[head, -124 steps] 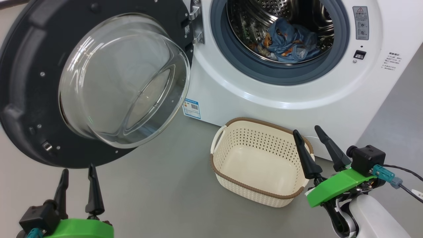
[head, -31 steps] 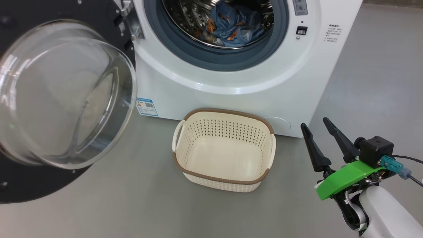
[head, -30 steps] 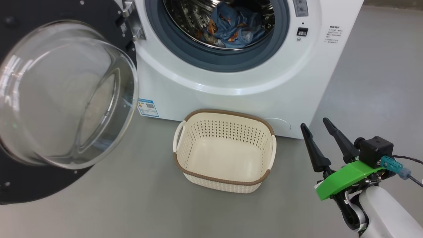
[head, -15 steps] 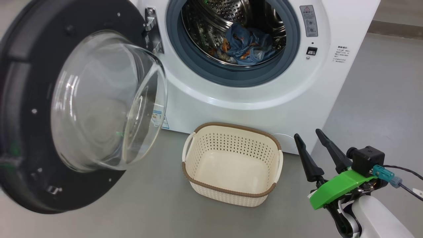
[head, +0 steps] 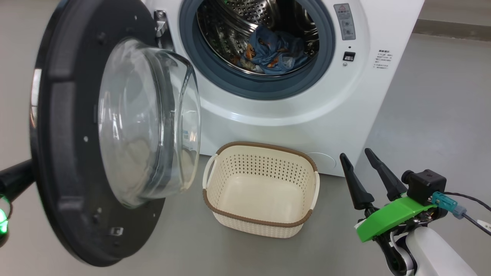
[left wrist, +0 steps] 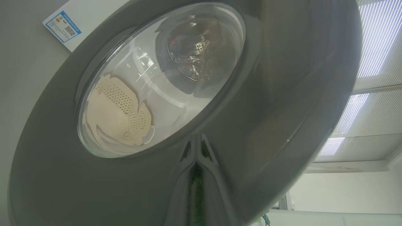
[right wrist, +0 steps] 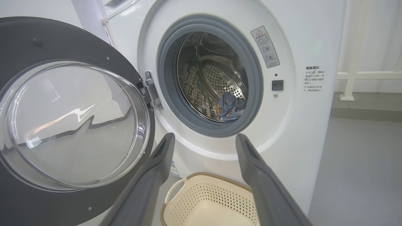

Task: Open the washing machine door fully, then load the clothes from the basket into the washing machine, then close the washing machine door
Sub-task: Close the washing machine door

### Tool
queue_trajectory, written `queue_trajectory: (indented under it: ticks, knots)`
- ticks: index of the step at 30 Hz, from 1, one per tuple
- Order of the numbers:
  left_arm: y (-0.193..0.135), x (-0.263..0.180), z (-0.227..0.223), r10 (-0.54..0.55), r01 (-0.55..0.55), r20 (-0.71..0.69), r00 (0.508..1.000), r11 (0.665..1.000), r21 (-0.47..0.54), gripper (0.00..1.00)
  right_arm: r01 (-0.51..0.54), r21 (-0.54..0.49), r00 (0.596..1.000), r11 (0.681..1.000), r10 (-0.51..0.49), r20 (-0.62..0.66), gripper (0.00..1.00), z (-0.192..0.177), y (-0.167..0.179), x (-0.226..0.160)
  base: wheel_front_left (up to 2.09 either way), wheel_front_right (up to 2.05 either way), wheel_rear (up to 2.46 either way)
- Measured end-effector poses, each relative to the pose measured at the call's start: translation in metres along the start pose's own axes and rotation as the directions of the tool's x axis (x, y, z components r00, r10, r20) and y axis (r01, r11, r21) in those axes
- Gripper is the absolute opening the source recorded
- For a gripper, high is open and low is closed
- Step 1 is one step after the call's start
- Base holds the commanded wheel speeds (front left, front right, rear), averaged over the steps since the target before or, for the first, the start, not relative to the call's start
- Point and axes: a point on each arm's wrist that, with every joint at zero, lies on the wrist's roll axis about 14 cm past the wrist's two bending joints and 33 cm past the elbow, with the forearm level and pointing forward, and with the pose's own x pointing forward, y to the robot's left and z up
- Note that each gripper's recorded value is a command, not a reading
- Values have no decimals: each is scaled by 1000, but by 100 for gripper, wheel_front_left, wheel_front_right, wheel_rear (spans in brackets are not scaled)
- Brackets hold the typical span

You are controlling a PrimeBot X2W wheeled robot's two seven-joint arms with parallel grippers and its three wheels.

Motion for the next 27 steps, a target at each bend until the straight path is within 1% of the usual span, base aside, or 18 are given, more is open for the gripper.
queue_trajectory:
  ticks: [7, 9, 11, 16, 20, 21, 24, 27]
  knots:
    - [-34, 25, -30, -91, 87, -98, 991, 995, -45, 0, 37, 10, 999, 999, -37, 19, 100, 5, -10, -6, 0, 0, 0]
    - [-46, 33, -40, -116, 112, -133, 984, 993, -34, 0, 45, 15, 999, 999, -45, 24, 100, 6, -11, -7, 0, 0, 0]
    - [-58, 40, -48, -142, 143, -159, 977, 990, 0, 0, 53, 20, 998, 998, -54, 29, 100, 7, -12, -9, 0, 0, 0]
    - [-82, 66, -71, -198, 209, -190, 962, 977, 42, 0, 90, 22, 995, 996, -91, 42, 100, 11, -23, -17, 0, 0, 0]
    - [-93, 88, -87, -230, 244, -220, 948, 969, 38, 0, 131, 20, 990, 991, -132, 53, 100, 15, -36, -27, 0, 0, 0]
    - [-93, 88, -87, -230, 244, -220, 948, 969, 38, 0, 131, 20, 990, 991, -132, 53, 100, 15, -36, -27, 0, 0, 0]
    - [-99, 107, -94, -246, 260, -223, 943, 965, 35, 0, 179, 19, 982, 984, -180, 64, 100, 19, -50, -39, 0, 0, 0]
    - [-101, 116, -99, -253, 268, -236, 938, 963, 33, 0, 205, 19, 976, 979, -206, 70, 100, 21, -58, -45, 0, 0, 0]
